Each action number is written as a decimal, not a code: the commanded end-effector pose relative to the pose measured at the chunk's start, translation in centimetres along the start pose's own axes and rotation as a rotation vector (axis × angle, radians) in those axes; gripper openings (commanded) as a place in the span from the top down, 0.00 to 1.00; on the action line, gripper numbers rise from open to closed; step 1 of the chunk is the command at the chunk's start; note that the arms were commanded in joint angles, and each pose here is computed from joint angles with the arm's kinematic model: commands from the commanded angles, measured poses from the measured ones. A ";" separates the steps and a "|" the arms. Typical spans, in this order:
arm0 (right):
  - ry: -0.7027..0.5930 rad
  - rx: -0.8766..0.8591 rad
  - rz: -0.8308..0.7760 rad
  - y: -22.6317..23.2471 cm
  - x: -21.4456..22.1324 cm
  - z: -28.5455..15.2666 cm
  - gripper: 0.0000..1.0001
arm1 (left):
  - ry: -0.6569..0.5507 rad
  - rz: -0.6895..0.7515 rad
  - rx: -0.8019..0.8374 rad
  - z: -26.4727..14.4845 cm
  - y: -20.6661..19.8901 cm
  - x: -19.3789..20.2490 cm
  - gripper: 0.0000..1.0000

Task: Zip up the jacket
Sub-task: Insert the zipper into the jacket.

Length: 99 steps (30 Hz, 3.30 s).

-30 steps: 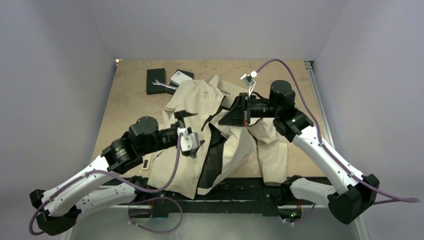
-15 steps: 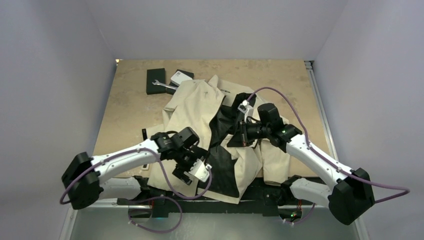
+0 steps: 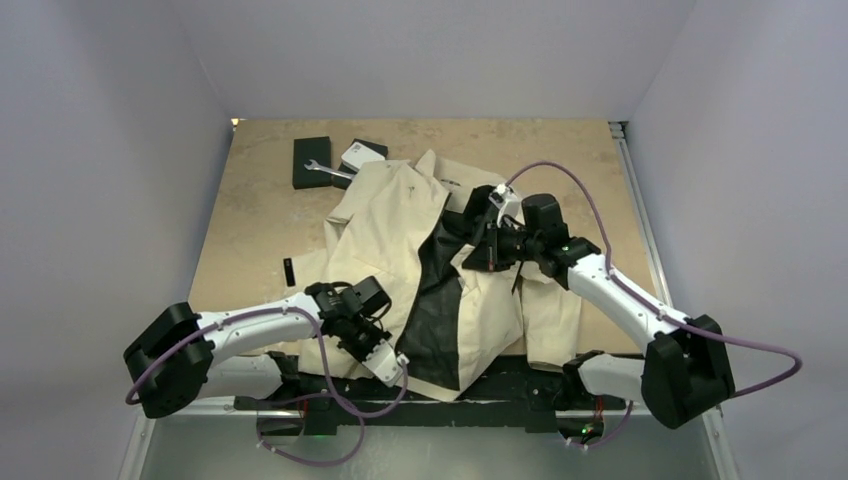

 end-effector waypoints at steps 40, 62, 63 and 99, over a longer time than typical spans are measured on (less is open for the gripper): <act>-0.212 -0.084 -0.219 -1.3 -2.0 0.0 1.00 | -0.485 0.120 -0.497 -12.6 12.1 -7.5 0.82; -0.050 -0.041 -0.182 -1.4 1.3 0.8 1.00 | -0.519 0.451 -0.341 -3.9 7.6 -9.6 0.22; -0.051 -0.042 -0.181 -1.4 1.3 0.8 1.00 | -0.504 0.469 -0.330 -3.1 7.8 -9.4 0.22; -0.071 -0.239 -0.286 4.2 -0.5 -2.8 1.00 | -0.430 0.138 -0.883 -12.7 19.3 -9.3 1.00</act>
Point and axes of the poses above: each gripper's point midway between its finger pads, its own z axis out along the fingers, its own y axis along the line the jaws close on, x = y × z, the point moved 1 cm from there along -z, back along the fingers, and after that the axes turned 10 degrees about -z, right-handed, at the moved point
